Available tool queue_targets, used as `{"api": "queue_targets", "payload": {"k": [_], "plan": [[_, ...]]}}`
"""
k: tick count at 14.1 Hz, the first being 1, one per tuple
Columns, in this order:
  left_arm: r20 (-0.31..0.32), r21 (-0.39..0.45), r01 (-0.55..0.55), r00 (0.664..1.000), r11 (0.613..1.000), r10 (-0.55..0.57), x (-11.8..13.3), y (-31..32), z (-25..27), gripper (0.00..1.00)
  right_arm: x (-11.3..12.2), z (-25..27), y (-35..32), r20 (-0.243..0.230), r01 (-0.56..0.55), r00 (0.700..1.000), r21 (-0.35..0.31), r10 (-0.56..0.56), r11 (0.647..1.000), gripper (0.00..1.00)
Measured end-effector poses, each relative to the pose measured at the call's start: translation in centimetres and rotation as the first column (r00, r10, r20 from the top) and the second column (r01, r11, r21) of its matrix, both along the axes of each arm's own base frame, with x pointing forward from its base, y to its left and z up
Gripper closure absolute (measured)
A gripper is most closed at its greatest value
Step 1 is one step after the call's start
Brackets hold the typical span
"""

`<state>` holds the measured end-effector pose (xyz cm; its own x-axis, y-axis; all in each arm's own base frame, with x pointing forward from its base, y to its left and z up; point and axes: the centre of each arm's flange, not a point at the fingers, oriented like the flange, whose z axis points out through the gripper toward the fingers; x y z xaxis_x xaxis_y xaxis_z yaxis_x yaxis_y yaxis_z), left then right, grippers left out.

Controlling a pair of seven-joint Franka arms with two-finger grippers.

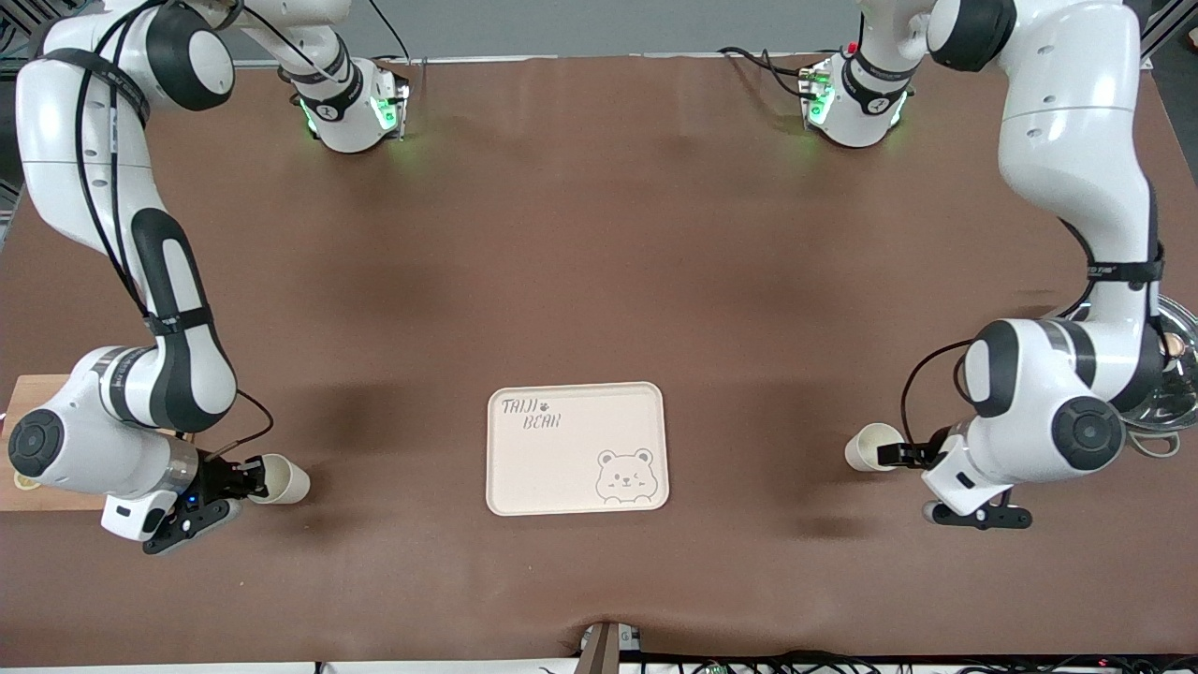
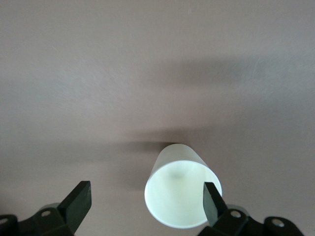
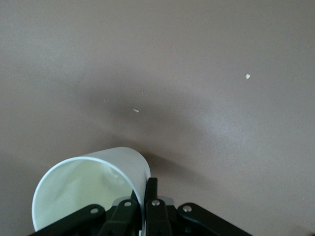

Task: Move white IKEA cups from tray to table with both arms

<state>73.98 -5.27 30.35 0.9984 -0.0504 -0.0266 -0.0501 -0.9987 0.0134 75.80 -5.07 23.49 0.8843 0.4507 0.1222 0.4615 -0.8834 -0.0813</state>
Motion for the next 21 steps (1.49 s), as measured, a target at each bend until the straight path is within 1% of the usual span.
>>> {"api": "queue_targets", "payload": {"k": [3, 4, 6, 9, 10, 11, 15, 18, 19, 20, 21], "plan": [[0.023, -0.001, -0.015, 1.0, 1.0, 0.015, -0.4, 1.2, 4.9, 0.0, 0.0, -0.7, 0.2, -0.003, -0.003, 1.0, 0.002, 0.003, 1.0, 0.96], [0.019, -0.001, -0.018, 1.0, 1.0, 0.018, -0.7, 1.4, 6.3, 0.0, 0.0, -1.0, 0.2, -0.003, -0.003, 1.0, 0.002, 0.003, 1.0, 0.96], [0.003, 0.001, -0.02, 1.0, 1.0, 0.02, -1.6, 1.7, 9.1, 0.0, 0.1, -1.1, 0.1, 0.014, -0.001, 1.0, 0.0, 0.001, 1.0, 0.96], [-0.012, 0.005, -0.018, 1.0, 1.0, 0.018, -3.1, 1.6, 13.4, 0.0, 0.2, -1.1, 0.2, 0.018, -0.001, 1.0, 0.0, 0.001, 1.0, 0.96], [-0.013, 0.008, -0.024, 1.0, 1.0, 0.024, -3.7, 1.5, 15.1, 0.0, 0.2, -1.2, 0.2, 0.018, -0.001, 1.0, 0.0, 0.001, 1.0, 0.91], [-0.015, 0.008, -0.028, 0.999, 1.0, 0.028, -4.4, 1.4, 16.7, 0.0, 0.2, -1.2, 0.1, 0.018, -0.001, 1.0, 0.0, 0.001, 1.0, 0.82], [-0.029, 0.01, -0.055, 0.998, 0.998, 0.055, -7.3, 1.5, 22.6, 0.0, 0.2, -1.2, 0.1, 0.019, 0.0, 1.0, 0.0, 0.0, 1.0, 0.41], [-0.031, 0.01, -0.065, 0.997, 0.998, 0.065, -9.4, 1.6, 26.3, 0.0, 0.6, 0.1, 0.0, 0.032, 0.018, 0.999, 0.004, -0.018, 1.0, 0.11], [-0.028, 0.01, -0.066, 0.997, 0.998, 0.066, -10.1, 1.6, 27.4, 0.0, 0.6, 1.0, 0.1, 0.017, 0.03, 0.999, 0.008, -0.03, 1.0, 0.03], [-0.022, 0.009, -0.066, 0.998, 0.998, 0.066, -10.6, 1.6, 28.4, 0.0, 0.6, 2.2, 0.2, -0.009, 0.044, 0.999, 0.012, -0.044, 0.999, 0.0], [-0.016, 0.008, -0.066, 0.998, 0.998, 0.066, -11.1, 1.7, 29.2, 0.0, 0.6, 4.0, 0.2, -0.036, 0.055, 0.998, 0.015, -0.055, 0.998, 0.0]]}}
